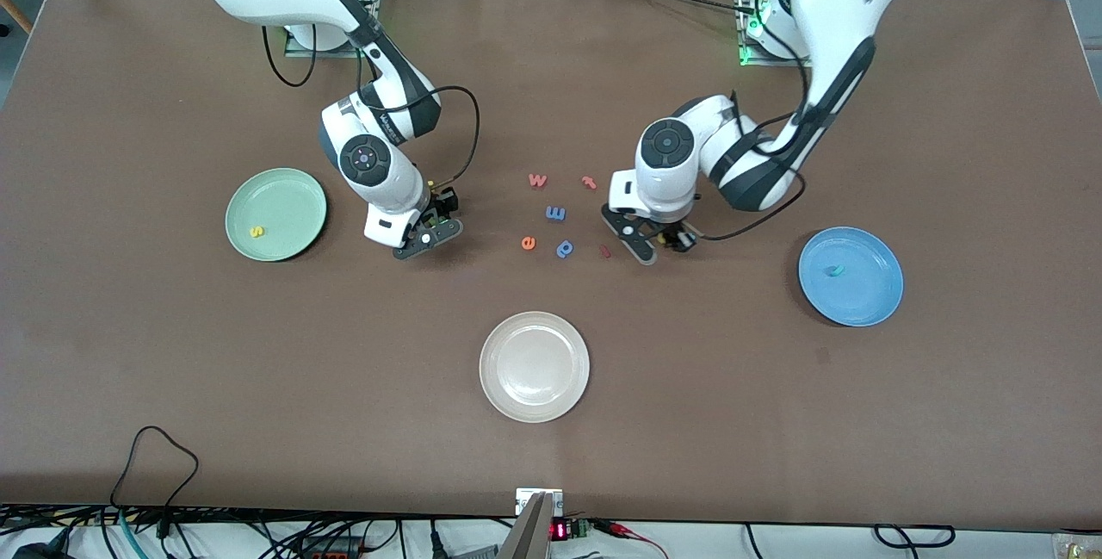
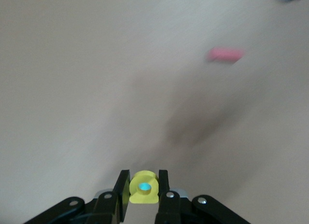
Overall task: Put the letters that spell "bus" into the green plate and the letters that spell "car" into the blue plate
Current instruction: 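Grasp the green a with the right gripper while the left carries yellow letter, then release the yellow letter on the blue plate while the right carries a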
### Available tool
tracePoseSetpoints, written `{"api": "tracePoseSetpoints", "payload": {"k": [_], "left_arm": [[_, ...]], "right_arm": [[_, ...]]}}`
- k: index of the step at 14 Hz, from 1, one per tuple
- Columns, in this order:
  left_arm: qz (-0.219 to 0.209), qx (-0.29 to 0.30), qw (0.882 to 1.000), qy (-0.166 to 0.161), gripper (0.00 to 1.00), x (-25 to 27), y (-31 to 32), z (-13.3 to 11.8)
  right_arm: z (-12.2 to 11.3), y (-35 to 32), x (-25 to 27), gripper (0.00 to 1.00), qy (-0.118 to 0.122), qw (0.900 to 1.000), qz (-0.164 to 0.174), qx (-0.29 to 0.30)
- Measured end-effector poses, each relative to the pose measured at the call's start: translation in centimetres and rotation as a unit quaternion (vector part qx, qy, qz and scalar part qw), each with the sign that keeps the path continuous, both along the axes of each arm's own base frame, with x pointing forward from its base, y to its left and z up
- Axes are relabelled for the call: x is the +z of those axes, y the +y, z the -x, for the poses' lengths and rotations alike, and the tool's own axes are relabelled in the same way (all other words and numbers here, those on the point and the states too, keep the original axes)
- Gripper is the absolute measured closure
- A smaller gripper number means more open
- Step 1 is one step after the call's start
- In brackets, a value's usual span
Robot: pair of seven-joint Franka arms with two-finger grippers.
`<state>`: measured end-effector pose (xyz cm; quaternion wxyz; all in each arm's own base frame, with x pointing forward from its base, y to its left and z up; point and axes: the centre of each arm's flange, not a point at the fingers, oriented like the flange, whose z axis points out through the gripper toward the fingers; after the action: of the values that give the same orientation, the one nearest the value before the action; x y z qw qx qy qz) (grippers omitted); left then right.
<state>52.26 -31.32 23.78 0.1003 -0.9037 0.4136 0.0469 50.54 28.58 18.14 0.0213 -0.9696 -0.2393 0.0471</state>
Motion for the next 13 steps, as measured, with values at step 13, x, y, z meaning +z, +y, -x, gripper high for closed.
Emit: {"api": "tracePoseSetpoints", "payload": {"k": [13], "left_arm": [[-0.047, 0.144, 0.987, 0.057, 0.72, 2.4, 27.8, -7.2]], "right_arm": [[0.0, 0.0, -0.6, 0.63, -0.001, 1.000, 0.002, 0.005]]}}
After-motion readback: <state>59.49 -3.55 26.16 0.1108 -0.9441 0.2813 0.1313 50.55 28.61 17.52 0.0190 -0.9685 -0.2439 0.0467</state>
